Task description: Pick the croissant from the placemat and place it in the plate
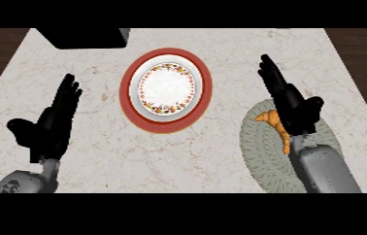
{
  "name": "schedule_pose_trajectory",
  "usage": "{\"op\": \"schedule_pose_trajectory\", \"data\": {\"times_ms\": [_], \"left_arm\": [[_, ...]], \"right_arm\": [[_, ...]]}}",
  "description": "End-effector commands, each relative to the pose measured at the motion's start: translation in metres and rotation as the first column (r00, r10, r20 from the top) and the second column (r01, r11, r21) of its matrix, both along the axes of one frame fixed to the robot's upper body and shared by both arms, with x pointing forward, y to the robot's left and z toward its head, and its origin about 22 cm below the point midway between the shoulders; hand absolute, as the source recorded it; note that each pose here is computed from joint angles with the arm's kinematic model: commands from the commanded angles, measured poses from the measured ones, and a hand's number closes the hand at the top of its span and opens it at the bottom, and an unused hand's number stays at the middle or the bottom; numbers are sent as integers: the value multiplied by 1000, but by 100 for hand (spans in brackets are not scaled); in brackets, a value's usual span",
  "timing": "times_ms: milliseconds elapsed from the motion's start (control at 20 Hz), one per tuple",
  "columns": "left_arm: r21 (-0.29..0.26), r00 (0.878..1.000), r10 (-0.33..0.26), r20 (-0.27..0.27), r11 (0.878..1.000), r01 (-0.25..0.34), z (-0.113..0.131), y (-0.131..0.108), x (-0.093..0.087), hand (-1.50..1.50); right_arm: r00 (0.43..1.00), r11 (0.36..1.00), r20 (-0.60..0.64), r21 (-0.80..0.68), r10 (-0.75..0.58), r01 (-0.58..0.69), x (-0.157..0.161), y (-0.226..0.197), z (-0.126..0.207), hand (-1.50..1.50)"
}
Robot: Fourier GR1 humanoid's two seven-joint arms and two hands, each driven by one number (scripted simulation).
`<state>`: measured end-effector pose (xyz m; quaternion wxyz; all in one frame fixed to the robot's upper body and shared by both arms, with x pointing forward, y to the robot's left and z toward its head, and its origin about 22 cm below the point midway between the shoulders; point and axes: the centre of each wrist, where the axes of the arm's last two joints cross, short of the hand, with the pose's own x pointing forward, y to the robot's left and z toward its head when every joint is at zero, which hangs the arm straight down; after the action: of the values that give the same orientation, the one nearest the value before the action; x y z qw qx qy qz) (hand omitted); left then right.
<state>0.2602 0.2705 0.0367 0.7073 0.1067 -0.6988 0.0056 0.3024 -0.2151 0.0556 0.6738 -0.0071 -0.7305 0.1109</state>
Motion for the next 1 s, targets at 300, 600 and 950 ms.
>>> {"op": "schedule_pose_trajectory", "data": {"times_ms": [300, 600, 950], "left_arm": [[319, 999, -13, -53, 947, 29, -22, 47, -24, 0], [345, 998, -16, -58, 938, 35, -27, 70, -38, 0], [345, 998, -35, -59, 937, 54, -46, 69, -52, 0]], "right_arm": [[993, 999, 111, -32, 44, -41, 6, -88, 42, -150], [941, 857, 224, 504, -255, 113, -48, -125, -23, -150], [972, 920, 222, 391, -72, -21, -87, -171, -5, -150]]}}
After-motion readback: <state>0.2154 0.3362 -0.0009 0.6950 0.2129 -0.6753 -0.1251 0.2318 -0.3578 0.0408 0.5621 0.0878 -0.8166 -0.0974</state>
